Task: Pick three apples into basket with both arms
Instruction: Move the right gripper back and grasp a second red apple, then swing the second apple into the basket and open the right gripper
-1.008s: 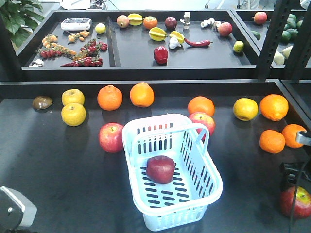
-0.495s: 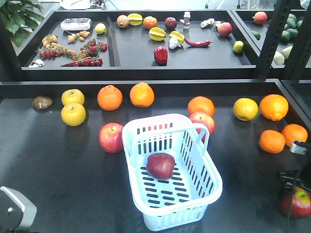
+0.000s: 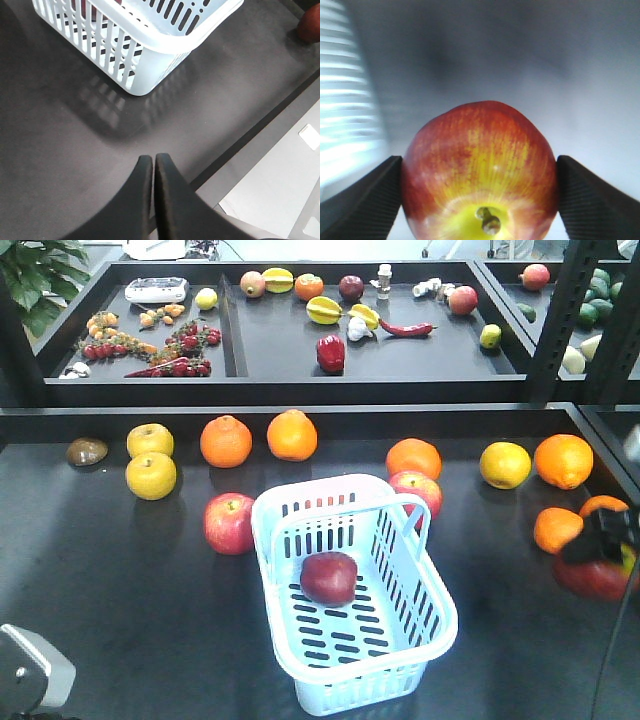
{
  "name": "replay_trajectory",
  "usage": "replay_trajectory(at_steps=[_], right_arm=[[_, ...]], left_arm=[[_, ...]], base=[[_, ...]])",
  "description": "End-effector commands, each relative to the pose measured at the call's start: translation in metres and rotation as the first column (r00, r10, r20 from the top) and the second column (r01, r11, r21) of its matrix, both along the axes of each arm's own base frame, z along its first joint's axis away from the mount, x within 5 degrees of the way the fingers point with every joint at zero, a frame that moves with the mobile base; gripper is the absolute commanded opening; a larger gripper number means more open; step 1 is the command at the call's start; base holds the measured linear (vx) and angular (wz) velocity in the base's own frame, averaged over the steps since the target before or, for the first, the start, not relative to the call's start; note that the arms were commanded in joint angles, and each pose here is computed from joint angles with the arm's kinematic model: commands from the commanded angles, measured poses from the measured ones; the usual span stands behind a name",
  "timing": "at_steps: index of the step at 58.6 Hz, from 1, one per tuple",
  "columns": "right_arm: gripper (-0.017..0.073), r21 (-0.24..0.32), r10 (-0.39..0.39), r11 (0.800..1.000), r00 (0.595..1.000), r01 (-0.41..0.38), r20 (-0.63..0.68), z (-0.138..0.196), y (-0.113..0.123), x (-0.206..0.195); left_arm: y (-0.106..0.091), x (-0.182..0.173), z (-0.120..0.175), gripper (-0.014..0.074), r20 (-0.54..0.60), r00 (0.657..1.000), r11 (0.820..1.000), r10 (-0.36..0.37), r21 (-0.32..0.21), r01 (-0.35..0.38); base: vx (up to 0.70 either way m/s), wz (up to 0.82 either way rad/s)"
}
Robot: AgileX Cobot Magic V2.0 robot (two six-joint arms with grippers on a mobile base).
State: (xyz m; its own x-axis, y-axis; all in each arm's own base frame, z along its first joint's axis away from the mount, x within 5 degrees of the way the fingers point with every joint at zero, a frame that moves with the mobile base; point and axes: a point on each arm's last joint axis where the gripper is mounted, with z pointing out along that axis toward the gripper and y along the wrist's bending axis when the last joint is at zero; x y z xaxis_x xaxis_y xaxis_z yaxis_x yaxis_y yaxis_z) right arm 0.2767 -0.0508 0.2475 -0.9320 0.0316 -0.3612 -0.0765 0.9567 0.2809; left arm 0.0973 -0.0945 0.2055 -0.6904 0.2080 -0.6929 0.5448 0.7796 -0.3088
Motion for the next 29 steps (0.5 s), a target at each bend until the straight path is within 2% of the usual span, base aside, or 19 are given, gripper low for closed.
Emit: replay_trajectory(at_steps=[1,12,19,23,29], right_arm=[[-0.0004,0.06,0.067,0.995,0.981,-0.079,0.184,0.049,0.032,-0.021],[-0.0004,0.091,0.209,0.965,0.931,-0.246,0.3,0.064,0.091,-0.058],[-0.0001,0.141,0.227,0.943,0.892,-0.302,0.39,0.062,0.125,-0.067],[0.0001,0.139,0.253,0.932,0.876,-0.335,0.412,0.056,0.143,-0.064],[0.0027,0.1,0.292,0.926,0.858,-0.365,0.423,0.042,0.165,-0.051]], left_arm=[[-0.002,0.005,0.011,-0.0006,0.05,0.998,0.998,0.036,-0.052,-0.034],[-0.002,0.005,0.011,-0.0006,0.05,0.998,0.998,0.036,-0.052,-0.034],[-0.002,0.005,0.011,-0.0006,0.05,0.998,0.998,0.036,-0.052,-0.034],[-0.002,0.005,0.011,-0.0006,0.05,0.998,0.998,0.036,-0.052,-0.034],[-0.002,0.005,0.011,-0.0006,0.05,0.998,0.998,0.036,-0.052,-0.034]], base=[[0.0,0.0],[0.0,0.0],[0.0,0.0],[0.0,0.0],[0.0,0.0]])
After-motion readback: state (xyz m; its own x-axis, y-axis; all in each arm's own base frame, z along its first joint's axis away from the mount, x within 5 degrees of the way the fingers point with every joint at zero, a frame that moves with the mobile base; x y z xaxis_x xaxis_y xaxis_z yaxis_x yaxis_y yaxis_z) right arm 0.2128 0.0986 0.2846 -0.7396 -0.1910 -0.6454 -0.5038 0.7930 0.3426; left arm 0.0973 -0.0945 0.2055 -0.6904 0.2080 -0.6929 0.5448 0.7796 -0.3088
